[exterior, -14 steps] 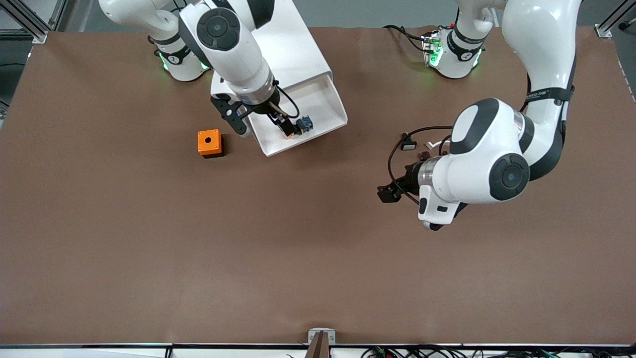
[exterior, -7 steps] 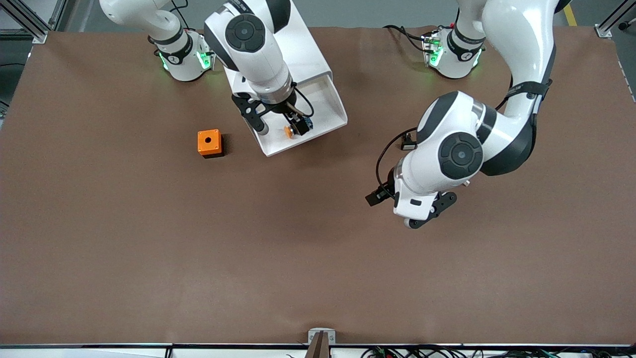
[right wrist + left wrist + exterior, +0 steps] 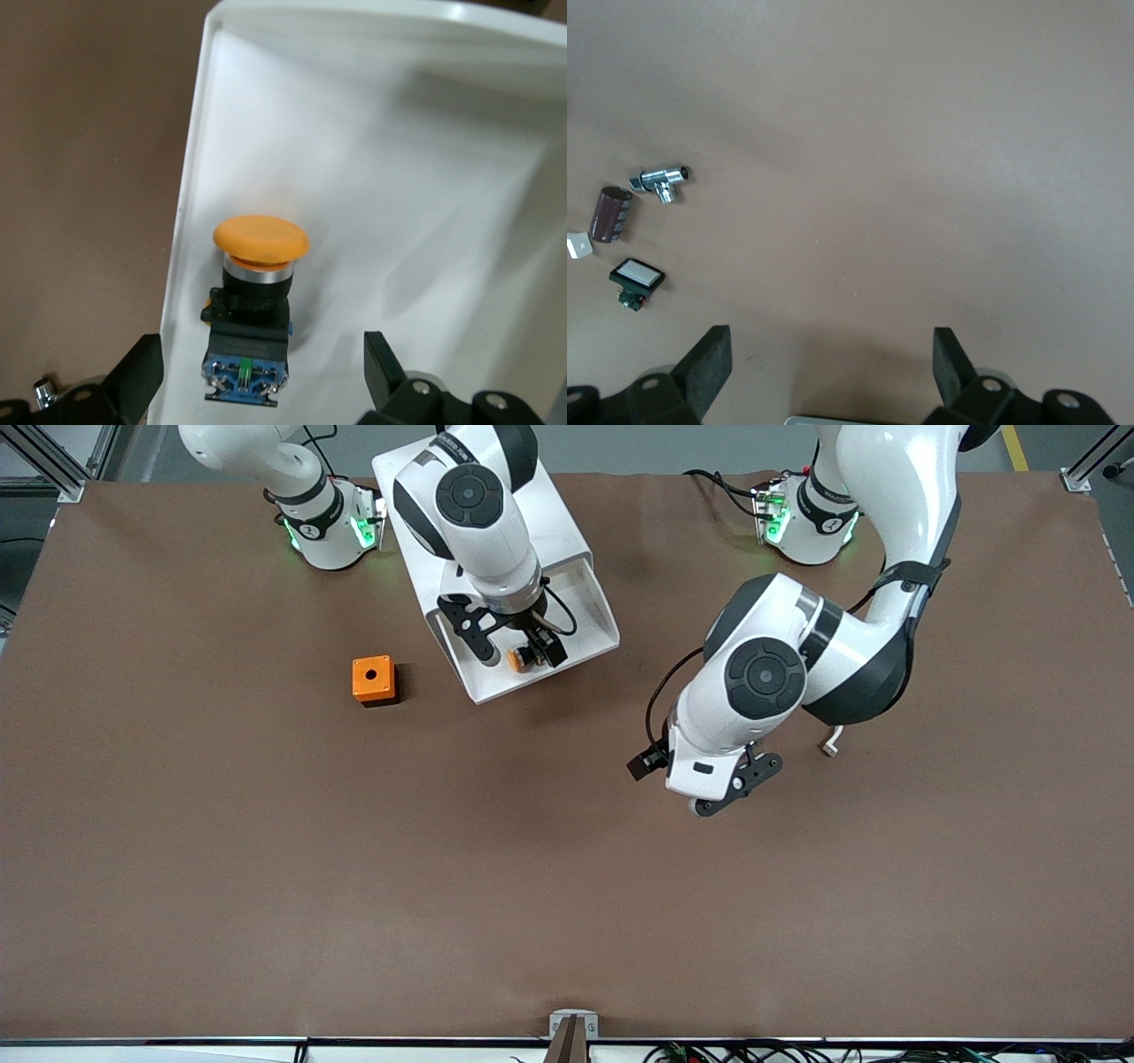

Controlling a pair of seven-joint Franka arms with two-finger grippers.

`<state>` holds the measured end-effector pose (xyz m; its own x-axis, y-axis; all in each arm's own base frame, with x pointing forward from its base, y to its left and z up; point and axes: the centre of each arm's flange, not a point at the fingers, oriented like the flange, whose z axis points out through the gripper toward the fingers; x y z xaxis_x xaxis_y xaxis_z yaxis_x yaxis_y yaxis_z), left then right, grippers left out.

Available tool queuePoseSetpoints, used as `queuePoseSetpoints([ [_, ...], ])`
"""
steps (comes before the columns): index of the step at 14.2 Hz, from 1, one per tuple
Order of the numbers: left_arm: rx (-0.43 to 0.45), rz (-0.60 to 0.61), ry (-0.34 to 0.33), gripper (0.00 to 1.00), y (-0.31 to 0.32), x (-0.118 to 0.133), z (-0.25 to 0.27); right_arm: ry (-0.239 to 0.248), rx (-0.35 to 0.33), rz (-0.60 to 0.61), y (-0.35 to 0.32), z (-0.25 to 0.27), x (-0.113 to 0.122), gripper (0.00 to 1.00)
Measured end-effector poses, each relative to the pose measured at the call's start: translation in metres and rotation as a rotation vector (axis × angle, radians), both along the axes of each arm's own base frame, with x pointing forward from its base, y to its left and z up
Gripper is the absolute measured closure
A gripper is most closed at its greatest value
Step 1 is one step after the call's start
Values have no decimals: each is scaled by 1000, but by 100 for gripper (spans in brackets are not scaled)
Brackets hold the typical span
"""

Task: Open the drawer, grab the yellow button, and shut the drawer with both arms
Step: 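Grasp the yellow mushroom button in the drawer with the right gripper, then lift the button out with the right gripper while the left gripper reaches the drawer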

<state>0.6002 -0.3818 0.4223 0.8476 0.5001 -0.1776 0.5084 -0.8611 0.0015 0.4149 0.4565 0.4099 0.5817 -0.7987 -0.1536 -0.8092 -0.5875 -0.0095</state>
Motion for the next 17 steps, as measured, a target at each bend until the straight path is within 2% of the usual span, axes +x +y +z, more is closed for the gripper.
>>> queuePoseSetpoints([
  [2, 1, -8, 8, 0, -4, -4, -3, 1, -1, 1, 0, -2, -1, 0],
  [3, 2, -9, 9, 0, -4, -4, -4, 1, -1, 1, 0, -2, -1, 7],
  [7, 1, -16, 15, 0, -7, -7, -6, 0, -1, -1, 0, -2, 0, 53],
  [8, 1, -18, 16, 0, -8, -8, -6, 0, -1, -1, -1, -2, 0, 60],
  [14, 6, -19, 20, 0, -8, -9, -9, -12, 8, -13, -4, 5, 6, 59],
  [17, 6, -19, 21, 0, -8, -9, -9, -7, 6, -23, -19, 25, 27, 59],
])
